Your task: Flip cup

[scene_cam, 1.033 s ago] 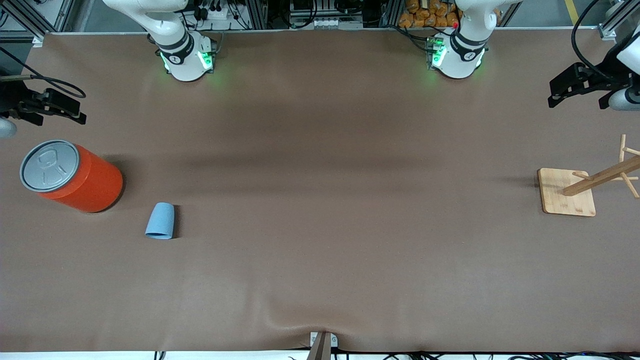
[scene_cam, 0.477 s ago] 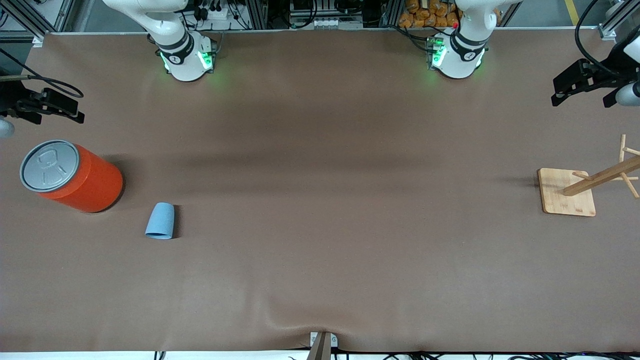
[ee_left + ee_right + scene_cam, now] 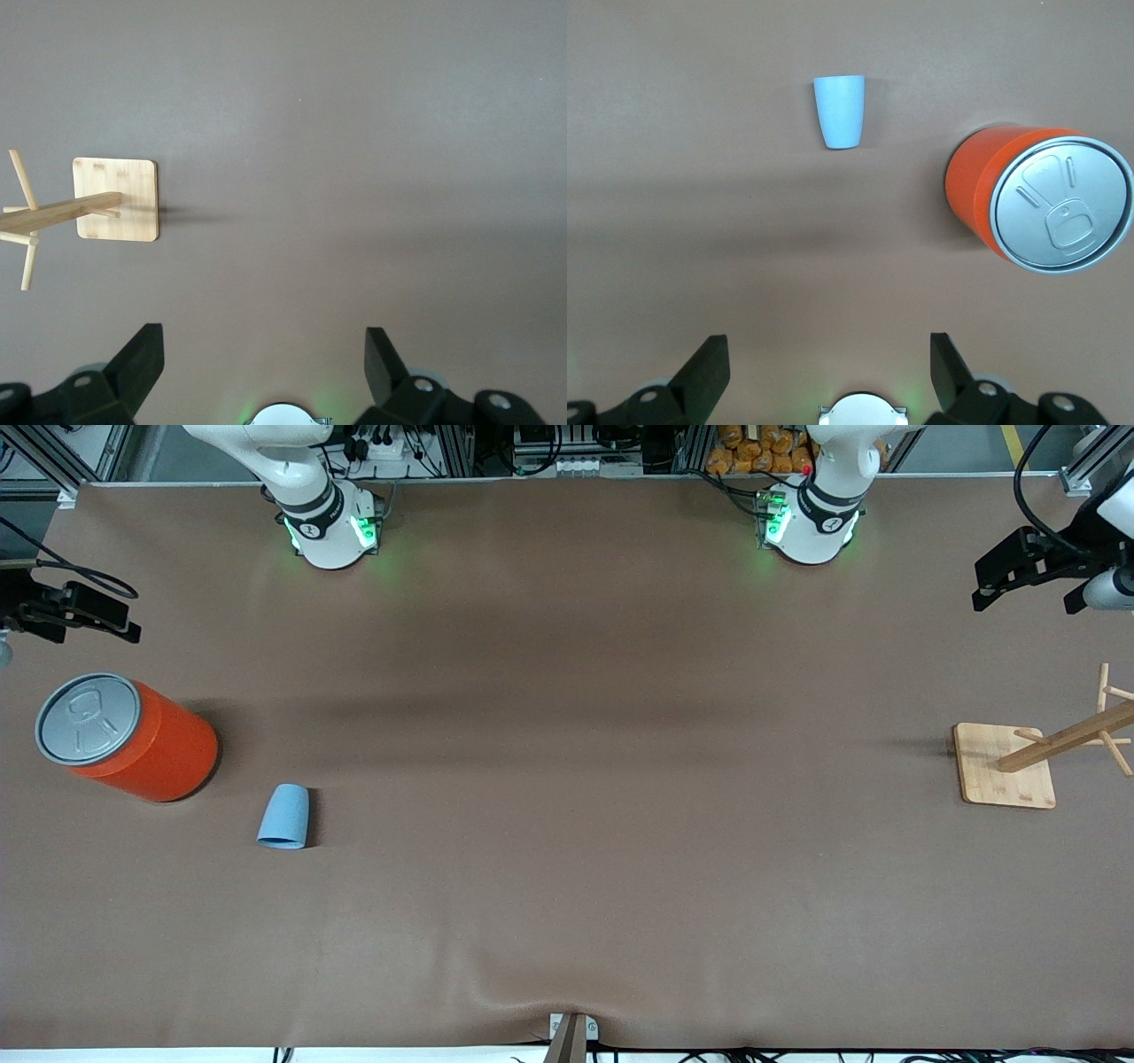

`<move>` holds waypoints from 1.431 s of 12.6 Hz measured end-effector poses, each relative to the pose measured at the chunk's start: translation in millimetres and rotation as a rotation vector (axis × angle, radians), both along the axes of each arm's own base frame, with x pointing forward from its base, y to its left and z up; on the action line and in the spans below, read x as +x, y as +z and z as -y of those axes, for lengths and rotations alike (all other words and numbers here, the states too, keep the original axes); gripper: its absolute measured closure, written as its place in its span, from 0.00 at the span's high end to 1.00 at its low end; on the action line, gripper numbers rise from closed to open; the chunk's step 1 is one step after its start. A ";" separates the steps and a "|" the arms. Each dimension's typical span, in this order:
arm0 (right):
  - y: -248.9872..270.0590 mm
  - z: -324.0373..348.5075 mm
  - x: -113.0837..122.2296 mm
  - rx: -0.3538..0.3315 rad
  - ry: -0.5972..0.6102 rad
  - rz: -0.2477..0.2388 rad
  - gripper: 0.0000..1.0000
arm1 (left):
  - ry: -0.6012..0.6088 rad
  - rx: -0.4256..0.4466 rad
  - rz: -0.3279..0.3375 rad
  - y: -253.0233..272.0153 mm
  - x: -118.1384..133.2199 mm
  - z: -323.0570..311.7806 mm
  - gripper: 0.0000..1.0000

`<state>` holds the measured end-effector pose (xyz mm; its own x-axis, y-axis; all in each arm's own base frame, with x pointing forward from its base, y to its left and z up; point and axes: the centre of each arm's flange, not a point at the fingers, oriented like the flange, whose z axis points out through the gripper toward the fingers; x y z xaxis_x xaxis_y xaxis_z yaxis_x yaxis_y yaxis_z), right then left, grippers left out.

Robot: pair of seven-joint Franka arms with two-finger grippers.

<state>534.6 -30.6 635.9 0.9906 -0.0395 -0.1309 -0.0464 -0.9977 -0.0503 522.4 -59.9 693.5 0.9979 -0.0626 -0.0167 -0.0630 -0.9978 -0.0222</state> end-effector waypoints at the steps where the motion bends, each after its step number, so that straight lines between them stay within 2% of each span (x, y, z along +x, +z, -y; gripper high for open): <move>1: 0.6 5.1 -0.3 0.000 -0.010 0.001 1.00 | -0.001 0.000 0.000 0.0 -0.1 0.7 1.00; 10: 2.0 12.0 -0.7 0.004 -0.023 0.005 1.00 | -0.005 0.001 0.006 2.7 -2.4 5.4 1.00; 12: -3.2 8.2 2.3 0.024 -0.019 -0.004 1.00 | -0.006 0.001 0.006 2.7 -2.5 5.8 1.00; 14: -27.1 -2.9 14.8 0.104 -0.011 -0.049 1.00 | -0.007 0.001 0.006 3.1 -2.7 6.5 1.00; 16: -68.6 -11.1 33.8 0.175 -0.011 -0.126 1.00 | -0.006 0.002 0.009 4.3 -3.4 6.4 1.00; 18: -97.1 -12.2 45.6 0.195 -0.013 -0.173 1.00 | -0.006 0.002 0.013 6.1 -4.2 6.4 1.00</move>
